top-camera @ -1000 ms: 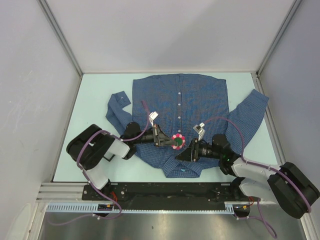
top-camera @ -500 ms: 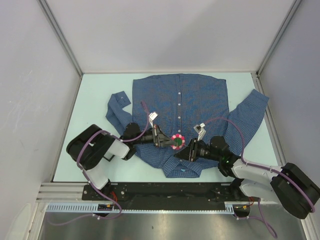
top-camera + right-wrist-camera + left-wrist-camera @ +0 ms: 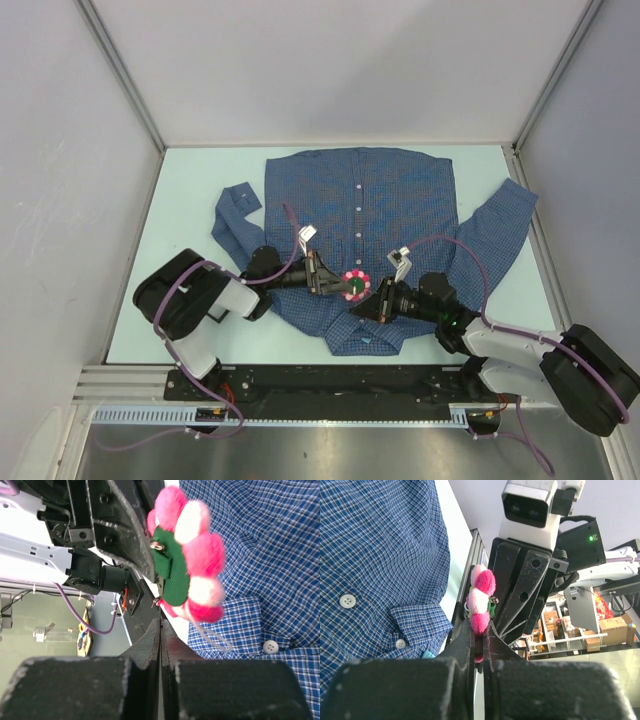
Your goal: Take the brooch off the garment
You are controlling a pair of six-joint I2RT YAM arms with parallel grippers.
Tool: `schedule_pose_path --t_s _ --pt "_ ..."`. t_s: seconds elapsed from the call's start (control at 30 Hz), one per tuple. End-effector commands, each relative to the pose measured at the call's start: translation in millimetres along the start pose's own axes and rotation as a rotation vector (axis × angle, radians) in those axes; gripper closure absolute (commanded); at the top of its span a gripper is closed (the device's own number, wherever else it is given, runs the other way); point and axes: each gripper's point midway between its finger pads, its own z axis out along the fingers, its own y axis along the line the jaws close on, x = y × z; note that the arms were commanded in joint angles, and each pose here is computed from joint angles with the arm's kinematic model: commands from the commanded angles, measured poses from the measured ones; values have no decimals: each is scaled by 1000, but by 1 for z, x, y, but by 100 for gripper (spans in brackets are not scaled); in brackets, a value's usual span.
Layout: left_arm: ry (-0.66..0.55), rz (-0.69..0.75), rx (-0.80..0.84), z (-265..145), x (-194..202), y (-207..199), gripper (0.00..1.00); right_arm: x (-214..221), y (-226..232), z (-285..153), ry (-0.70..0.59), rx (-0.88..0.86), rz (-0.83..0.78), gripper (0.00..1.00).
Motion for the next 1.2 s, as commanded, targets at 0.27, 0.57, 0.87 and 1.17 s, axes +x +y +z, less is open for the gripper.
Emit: schedule_pose_path --t_s 0.27,0.57,0.87,1.17 --pt "25 91 66 0 6 -20 100 -25 13 1 -54 -26 -51 100" --pt "11 73 73 2 1 -24 100 -16 10 -3 -9 -13 -55 67" --pt "15 31 85 0 1 -25 100 -16 3 -30 25 -5 -69 41" --pt "22 29 109 -2 4 -32 100 -58 10 -34 -46 -65 -84 37"
